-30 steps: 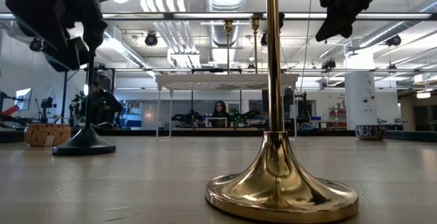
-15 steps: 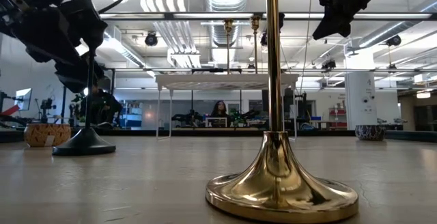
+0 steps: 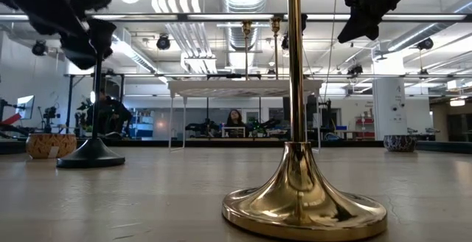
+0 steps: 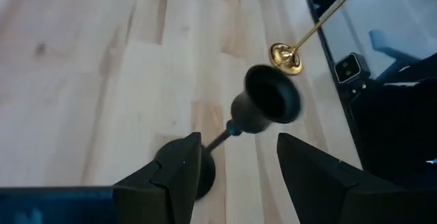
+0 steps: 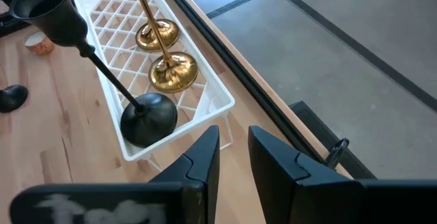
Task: Pick & Place candle stick holders
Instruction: Put the gold candle holder on the shelf
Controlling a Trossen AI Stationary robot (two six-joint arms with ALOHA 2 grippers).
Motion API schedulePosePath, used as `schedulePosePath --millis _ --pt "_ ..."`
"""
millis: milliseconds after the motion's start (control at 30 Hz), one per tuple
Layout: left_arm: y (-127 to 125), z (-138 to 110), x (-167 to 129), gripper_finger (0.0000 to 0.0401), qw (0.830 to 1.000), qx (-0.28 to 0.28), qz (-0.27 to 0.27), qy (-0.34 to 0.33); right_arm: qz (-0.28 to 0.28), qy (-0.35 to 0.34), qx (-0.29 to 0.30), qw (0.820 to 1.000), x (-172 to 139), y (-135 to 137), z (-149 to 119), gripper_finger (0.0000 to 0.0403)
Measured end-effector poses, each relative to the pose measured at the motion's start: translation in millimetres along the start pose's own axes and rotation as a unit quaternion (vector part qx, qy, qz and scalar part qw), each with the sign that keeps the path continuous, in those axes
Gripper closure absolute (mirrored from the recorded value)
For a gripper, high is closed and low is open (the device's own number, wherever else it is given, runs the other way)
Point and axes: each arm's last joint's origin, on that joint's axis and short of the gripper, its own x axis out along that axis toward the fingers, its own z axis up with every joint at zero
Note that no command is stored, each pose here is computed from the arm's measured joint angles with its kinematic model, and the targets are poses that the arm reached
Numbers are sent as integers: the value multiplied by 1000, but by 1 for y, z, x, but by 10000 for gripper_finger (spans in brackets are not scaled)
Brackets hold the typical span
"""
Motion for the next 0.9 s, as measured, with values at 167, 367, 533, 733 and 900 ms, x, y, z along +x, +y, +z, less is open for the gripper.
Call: schedulePosePath --millis 167,367,533,733,900 --pt "-16 30 -34 204 999 31 19 -10 0 0 0 1000 0 0 0 339" --pt "-39 73 -54 204 973 163 -46 -156 0 0 0 1000 0 0 0 334" --pt "-40 83 -23 204 966 201 -57 -151 0 0 0 1000 0 0 0 326" --pt "-41 94 35 204 957 241 -104 -122 0 -1 -3 1000 0 0 0 324" --pt "-40 98 73 204 951 253 -153 -91 1 -1 -1 1000 0 0 0 333"
